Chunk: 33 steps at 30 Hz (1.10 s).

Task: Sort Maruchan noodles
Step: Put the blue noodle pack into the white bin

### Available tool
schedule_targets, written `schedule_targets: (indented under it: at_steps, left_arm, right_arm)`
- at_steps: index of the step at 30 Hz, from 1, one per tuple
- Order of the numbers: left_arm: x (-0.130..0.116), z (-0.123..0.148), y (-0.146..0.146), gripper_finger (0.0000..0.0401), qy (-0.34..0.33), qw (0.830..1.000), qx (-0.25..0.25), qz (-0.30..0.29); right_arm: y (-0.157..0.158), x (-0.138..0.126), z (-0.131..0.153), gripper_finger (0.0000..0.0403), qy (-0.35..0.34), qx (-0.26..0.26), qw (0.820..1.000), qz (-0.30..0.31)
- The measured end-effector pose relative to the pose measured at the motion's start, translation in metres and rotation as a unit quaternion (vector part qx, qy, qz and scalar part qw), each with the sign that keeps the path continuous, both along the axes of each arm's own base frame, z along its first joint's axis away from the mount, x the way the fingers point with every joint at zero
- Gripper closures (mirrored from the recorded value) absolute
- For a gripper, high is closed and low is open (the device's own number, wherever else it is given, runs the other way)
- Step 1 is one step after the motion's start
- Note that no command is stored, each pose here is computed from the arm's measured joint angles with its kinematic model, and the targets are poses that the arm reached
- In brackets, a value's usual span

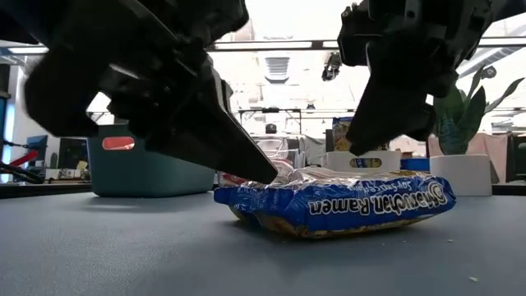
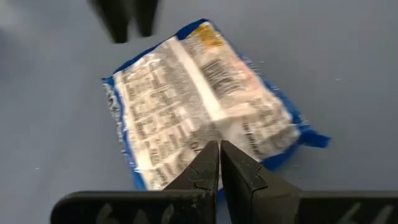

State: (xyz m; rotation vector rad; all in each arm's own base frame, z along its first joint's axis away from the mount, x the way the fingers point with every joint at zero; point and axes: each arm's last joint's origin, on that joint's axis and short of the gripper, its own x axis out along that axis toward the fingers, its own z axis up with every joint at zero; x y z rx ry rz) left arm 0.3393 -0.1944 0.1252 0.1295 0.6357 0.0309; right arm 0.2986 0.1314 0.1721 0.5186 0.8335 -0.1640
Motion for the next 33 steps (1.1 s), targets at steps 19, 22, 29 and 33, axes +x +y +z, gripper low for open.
schedule_targets:
  at_steps: [19,22,29,33]
  left_arm:
    - [0.002,-0.007,0.018,0.0401,0.045,0.998,-0.034,0.005]
    - [0.002,-0.008,0.019,0.0401,0.047,0.998,-0.034,0.006]
    - [0.000,-0.010,0.019,0.0401,0.048,0.998,-0.036,0.007]
    - [0.000,-0.010,0.019,0.0401,0.047,0.998,-0.038,0.009]
  right_arm:
    - [-0.006,-0.018,-0.007,0.0099,0.073,0.101,0.992,-0.030]
    - [-0.008,-0.023,-0.016,0.0093,0.044,0.127,0.990,-0.038]
    - [-0.011,-0.026,-0.033,0.0098,-0.048,0.189,0.980,-0.032]
    - [-0.011,-0.022,-0.044,0.0103,-0.074,0.208,0.975,-0.035]
